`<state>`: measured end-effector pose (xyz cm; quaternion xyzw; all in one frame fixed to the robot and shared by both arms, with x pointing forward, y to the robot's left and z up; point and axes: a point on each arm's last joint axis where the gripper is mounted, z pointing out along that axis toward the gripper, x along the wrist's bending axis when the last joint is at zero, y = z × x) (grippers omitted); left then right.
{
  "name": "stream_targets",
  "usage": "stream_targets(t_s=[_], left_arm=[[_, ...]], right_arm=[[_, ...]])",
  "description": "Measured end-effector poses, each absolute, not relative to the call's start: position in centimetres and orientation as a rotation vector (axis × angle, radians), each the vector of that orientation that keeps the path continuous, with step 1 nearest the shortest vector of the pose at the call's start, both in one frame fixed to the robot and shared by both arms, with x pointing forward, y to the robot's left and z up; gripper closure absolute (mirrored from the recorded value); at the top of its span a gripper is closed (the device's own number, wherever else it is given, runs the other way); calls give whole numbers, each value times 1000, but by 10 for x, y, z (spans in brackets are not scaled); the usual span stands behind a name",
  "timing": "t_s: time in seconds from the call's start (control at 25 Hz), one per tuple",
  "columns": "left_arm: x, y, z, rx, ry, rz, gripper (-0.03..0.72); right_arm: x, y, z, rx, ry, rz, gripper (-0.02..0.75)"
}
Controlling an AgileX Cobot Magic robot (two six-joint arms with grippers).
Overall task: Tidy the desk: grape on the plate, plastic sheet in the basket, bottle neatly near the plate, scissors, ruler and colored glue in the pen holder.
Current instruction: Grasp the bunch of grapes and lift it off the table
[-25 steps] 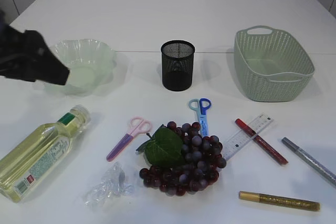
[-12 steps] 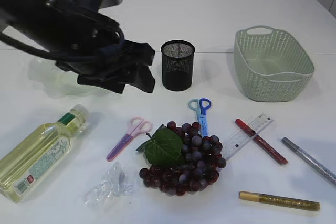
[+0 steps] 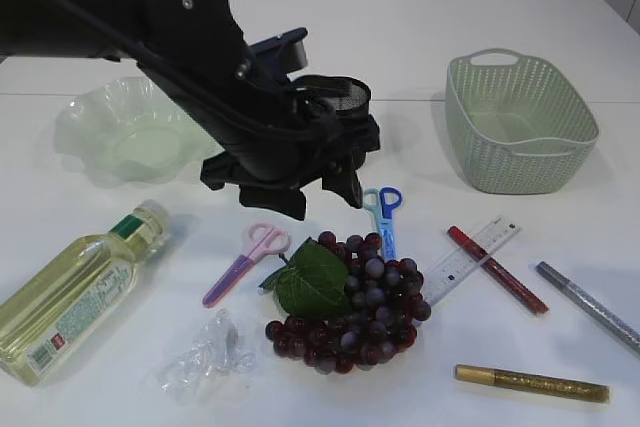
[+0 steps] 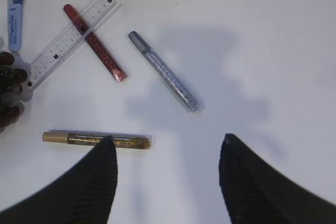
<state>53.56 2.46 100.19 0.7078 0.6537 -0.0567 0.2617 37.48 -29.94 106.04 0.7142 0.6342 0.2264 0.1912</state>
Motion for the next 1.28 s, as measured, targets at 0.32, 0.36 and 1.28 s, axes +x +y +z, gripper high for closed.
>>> stream_targets(t_s=[0.32,0.36,1.28], left_arm=[[526,3,973,1935,1833,-223,159],[525,1,970,1923,1849,-248,133],[529,-9,931,1592,2224,-333,105]], right_arm=[[375,-300,1060,2004,1781,634,253],[375,-300,1060,2004,1781,634,253],[375,-300,1060,2004,1781,634,253]])
